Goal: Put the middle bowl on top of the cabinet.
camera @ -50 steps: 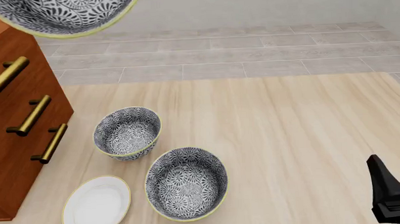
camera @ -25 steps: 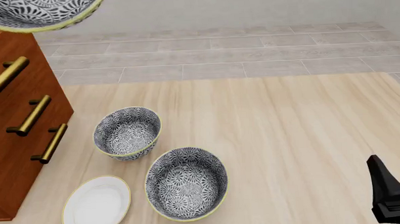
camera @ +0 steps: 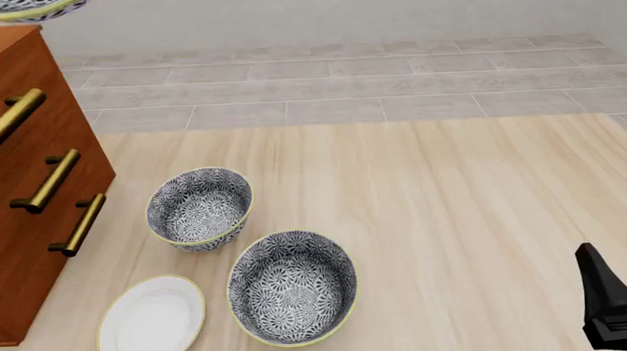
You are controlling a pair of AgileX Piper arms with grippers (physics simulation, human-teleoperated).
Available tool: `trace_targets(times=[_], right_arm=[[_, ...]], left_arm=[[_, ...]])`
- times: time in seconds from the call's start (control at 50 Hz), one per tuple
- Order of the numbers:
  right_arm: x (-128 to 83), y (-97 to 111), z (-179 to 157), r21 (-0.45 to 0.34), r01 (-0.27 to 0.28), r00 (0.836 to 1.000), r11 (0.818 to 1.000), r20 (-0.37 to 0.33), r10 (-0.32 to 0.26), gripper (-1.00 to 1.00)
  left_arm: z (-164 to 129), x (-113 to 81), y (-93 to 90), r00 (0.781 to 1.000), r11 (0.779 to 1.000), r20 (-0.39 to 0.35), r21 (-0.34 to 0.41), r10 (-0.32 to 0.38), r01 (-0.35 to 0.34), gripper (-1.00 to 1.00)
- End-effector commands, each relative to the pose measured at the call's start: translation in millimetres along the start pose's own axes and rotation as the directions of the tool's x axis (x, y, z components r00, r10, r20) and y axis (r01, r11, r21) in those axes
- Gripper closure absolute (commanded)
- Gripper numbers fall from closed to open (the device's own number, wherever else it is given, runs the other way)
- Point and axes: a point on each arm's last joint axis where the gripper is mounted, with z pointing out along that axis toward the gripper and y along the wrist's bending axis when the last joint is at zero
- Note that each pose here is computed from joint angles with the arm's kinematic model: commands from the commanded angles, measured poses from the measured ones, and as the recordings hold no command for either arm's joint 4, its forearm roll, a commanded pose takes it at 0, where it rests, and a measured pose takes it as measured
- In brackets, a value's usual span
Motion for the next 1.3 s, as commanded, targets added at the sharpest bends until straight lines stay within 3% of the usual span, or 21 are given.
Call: trace_targets(times=[0.02, 0.48, 0.62, 1.06, 1.3], right_arm=[[0.0, -0.1, 0.0, 0.001, -0.001, 1.000, 1.000, 0.000, 0.001, -1.00], [0.0, 0.0, 0.0, 0.001, 0.002, 1.000, 1.000, 0.000, -0.002, -1.00], [0.0, 0.0, 0.0, 0.000, 0.003, 1.000, 1.000, -0.001, -0.003, -1.00], [0.1, 0.0, 0.0, 0.001, 0.007, 1.000, 1.000, -0.001, -0.007, -1.00], [0.2, -0.1, 0.0, 0.002, 0.010, 1.000, 1.000, -0.003, -0.010, -1.00]], left_arm=[[3.9, -8.5, 6.4, 1.000, 0.999, 0.018, -0.035, -0.016, 0.017, 1.00], [31.3, -30.9, 22.2, 0.997, 0.992, 0.035, -0.107, -0.062, 0.065, 1.00], [34.8, -33.9, 33.0, 0.993, 0.982, 0.046, -0.148, -0.113, 0.118, 1.00], [49.1, -44.3, 52.9, 0.984, 0.962, 0.068, -0.211, -0.163, 0.174, 1.00], [53.6, -44.6, 66.3, 0.973, 0.940, 0.078, -0.252, -0.219, 0.232, 1.00]])
